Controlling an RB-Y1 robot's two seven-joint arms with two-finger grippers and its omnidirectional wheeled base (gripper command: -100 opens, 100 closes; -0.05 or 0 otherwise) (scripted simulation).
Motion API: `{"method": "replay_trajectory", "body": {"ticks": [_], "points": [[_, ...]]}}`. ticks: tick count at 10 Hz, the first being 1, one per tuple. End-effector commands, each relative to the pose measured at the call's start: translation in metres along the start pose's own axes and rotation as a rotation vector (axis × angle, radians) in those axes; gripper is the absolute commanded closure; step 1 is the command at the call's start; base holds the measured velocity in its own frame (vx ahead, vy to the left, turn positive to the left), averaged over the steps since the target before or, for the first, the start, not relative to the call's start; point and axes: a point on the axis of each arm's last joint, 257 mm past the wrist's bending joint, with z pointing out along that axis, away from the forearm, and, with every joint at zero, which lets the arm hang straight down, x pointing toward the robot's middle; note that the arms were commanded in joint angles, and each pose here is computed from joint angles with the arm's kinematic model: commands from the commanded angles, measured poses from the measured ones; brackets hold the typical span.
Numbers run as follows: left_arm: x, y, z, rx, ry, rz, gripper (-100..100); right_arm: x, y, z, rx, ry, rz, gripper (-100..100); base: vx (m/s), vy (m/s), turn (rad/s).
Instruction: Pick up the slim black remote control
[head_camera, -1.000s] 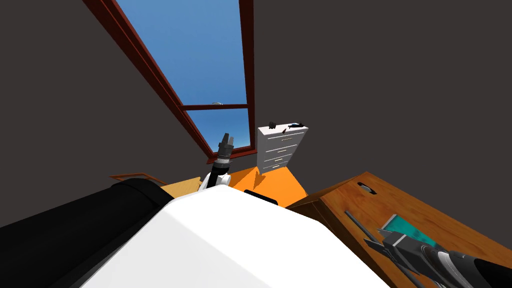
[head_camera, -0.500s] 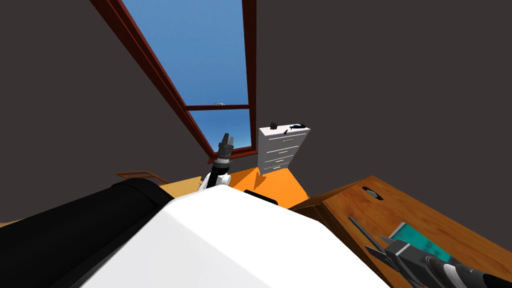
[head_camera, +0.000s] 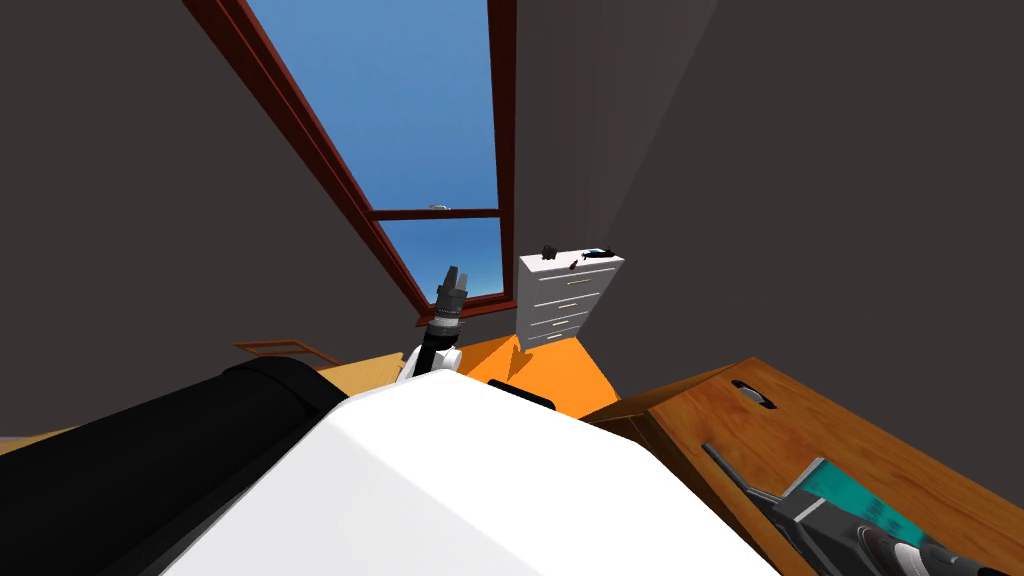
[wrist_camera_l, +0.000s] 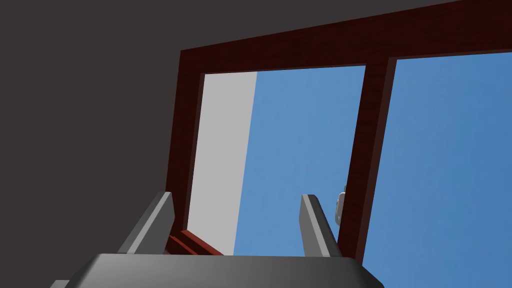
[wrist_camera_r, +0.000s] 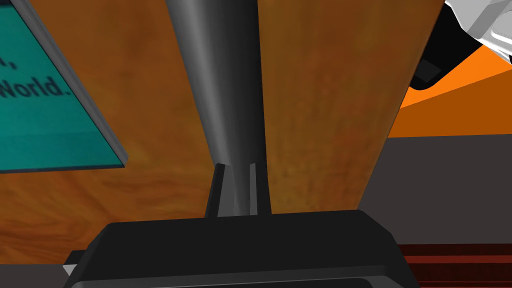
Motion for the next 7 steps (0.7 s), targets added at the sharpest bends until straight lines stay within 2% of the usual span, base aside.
{"method": "replay_trajectory", "body": {"ticks": [1, 3, 4, 5, 7], "points": [[0.0, 0.0, 0.0, 0.0, 0.0, 0.0, 0, 0.0, 0.0, 0.0, 0.0, 0.0, 0.0, 100, 0.0, 0.0, 0.0], [0.0, 0.0, 0.0, 0.0, 0.0, 0.0, 0, 0.0, 0.001, 0.0, -0.002, 0.0, -0.001, 100, 0.0, 0.0, 0.0], [0.0, 0.0, 0.0, 0.0, 0.0, 0.0, 0, 0.0, 0.001, 0.0, -0.002, 0.001, -0.001, 0, 0.0, 0.0, 0.0], [0.0, 0.0, 0.0, 0.0, 0.0, 0.0, 0, -0.014, -0.008, -0.005, -0.006, 0.002, -0.014, 100, -0.04, 0.0, -0.122], [0.0, 0.0, 0.0, 0.0, 0.0, 0.0, 0, -0.021, -0.012, -0.007, -0.009, 0.002, -0.02, 100, -0.039, 0.002, -0.075]]}}
